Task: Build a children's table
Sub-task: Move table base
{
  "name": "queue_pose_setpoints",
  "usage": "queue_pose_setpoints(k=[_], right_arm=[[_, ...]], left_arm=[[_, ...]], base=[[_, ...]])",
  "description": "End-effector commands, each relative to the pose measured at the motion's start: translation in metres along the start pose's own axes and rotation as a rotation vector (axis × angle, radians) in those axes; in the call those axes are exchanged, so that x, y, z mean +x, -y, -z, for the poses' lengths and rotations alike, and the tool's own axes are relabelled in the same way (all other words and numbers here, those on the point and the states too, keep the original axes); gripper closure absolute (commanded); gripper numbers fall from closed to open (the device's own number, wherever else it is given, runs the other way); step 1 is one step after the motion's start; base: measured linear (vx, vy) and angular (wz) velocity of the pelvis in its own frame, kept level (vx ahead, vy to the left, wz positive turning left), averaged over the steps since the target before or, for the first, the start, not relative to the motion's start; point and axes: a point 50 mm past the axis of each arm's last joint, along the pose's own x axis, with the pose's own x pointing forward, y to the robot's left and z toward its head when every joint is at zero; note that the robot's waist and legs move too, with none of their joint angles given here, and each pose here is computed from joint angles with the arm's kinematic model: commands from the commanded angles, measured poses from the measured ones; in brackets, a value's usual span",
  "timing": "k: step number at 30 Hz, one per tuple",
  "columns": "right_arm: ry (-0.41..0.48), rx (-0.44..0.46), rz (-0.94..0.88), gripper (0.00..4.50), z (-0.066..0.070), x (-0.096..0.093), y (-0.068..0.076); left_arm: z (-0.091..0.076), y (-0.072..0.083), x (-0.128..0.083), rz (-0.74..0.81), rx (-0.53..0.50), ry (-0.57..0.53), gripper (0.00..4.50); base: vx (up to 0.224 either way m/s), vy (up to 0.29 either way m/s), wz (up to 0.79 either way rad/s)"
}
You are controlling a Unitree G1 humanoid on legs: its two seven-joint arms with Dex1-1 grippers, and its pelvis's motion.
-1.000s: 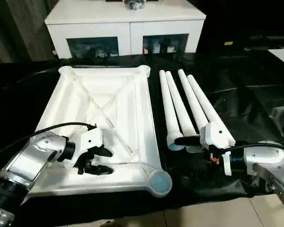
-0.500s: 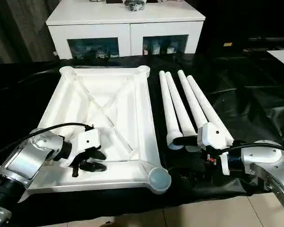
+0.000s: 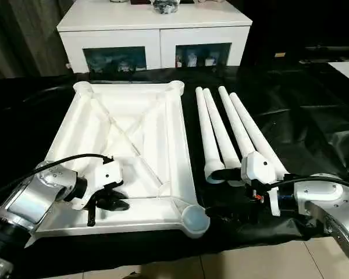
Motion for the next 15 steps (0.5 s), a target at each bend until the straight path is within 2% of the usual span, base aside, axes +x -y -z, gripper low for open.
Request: queue_pose_setpoints(k=[1, 6, 10, 15], right_arm=[[0.015, -0.010, 0.008, 0.28, -0.004, -0.001, 0.000], [0.029, -0.010, 0.034, 0.28, -0.006, -0.001, 0.002], [0.029, -0.012, 0.044, 0.28, -0.005, -0.001, 0.004], [0.029, -0.028, 0.066, 0.28, -0.006, 0.001, 0.009]], left_arm=[[0.008, -0.006, -0.007, -0.124, -0.053, -0.022, 4.25], [0.016, -0.006, -0.010, -0.207, -0.106, -0.030, 4.46], [0.020, -0.007, -0.012, -0.263, -0.136, -0.035, 4.46], [0.008, -0.010, -0.006, -0.331, -0.126, 0.017, 4.46]], base=[[0.000, 0.000, 0.00], [0.000, 0.000, 0.00], [0.000, 0.000, 0.00], [0.000, 0.000, 0.00]])
